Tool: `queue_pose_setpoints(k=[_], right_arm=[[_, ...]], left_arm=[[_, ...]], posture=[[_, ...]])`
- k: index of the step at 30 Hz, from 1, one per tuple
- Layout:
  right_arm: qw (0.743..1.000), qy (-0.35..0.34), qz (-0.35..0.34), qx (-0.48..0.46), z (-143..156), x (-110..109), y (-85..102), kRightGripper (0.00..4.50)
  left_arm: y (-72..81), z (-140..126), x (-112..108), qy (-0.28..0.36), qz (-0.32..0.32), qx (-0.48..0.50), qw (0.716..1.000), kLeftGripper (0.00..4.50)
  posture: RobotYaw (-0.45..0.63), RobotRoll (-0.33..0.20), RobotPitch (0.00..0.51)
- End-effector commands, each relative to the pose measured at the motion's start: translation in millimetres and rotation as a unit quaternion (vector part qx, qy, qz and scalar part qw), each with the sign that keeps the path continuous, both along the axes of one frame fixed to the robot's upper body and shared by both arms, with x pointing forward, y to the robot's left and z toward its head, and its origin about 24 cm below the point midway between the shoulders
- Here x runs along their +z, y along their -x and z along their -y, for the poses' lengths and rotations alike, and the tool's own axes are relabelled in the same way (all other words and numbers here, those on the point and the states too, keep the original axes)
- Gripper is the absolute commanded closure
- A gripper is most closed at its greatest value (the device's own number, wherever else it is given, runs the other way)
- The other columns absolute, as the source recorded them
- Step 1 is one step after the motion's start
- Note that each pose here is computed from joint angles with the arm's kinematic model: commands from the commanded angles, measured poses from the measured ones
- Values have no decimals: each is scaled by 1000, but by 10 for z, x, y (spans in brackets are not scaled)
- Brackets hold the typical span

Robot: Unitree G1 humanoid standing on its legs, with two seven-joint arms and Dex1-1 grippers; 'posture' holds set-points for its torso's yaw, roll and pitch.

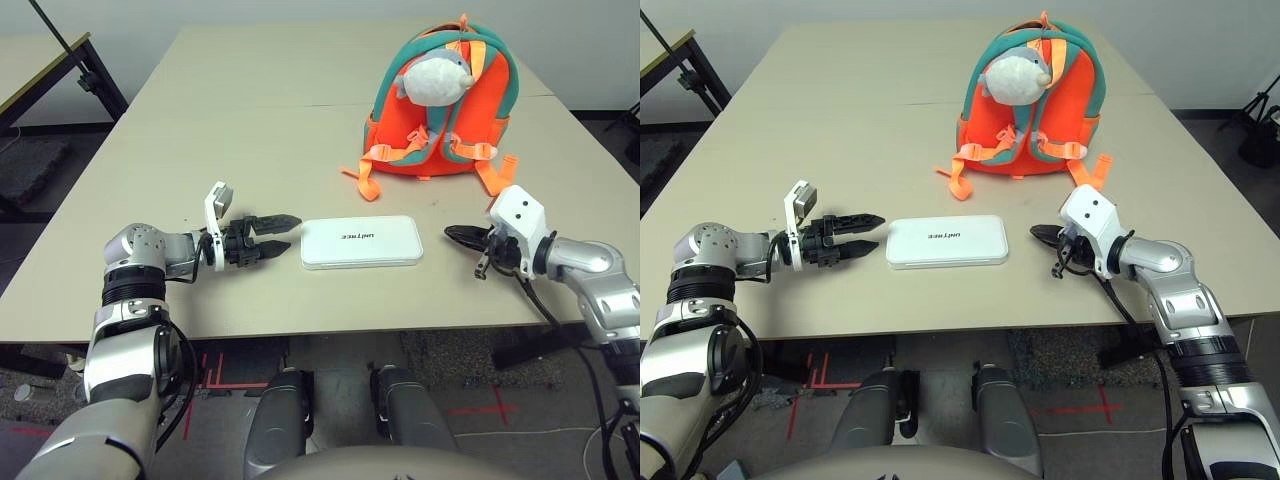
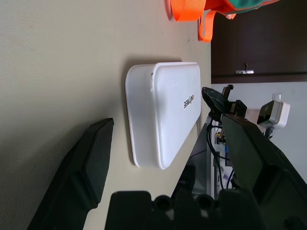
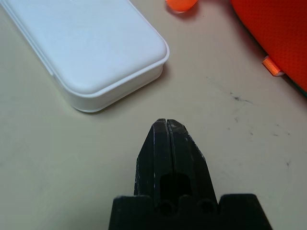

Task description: Put the pencil case into the backpack and zip it.

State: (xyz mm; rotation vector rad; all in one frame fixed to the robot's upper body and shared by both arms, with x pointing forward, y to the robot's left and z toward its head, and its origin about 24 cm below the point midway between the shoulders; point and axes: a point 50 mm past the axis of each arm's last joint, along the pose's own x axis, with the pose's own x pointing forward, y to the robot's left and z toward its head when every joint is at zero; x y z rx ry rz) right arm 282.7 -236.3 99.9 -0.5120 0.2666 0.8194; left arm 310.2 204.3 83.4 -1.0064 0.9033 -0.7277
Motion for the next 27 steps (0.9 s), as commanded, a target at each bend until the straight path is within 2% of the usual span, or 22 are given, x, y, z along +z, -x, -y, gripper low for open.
queue_pose_setpoints(k=[1,20,27], right_arm=[[999,26,-13,16,-30,-52,-7,4478],[998,29,-28,58,-361,-167,-145,4478],[997,25,-25,75,-469,-143,-175,4478]], left_arm=[[40,-26,-131,-31,-33,-2,999,0],[31,-42,-142,-33,-32,-5,999,0],[48,-39,-157,-31,-35,-7,999,0]], posture=[[-164,0,105],[-151,0,113],[-149,0,118]])
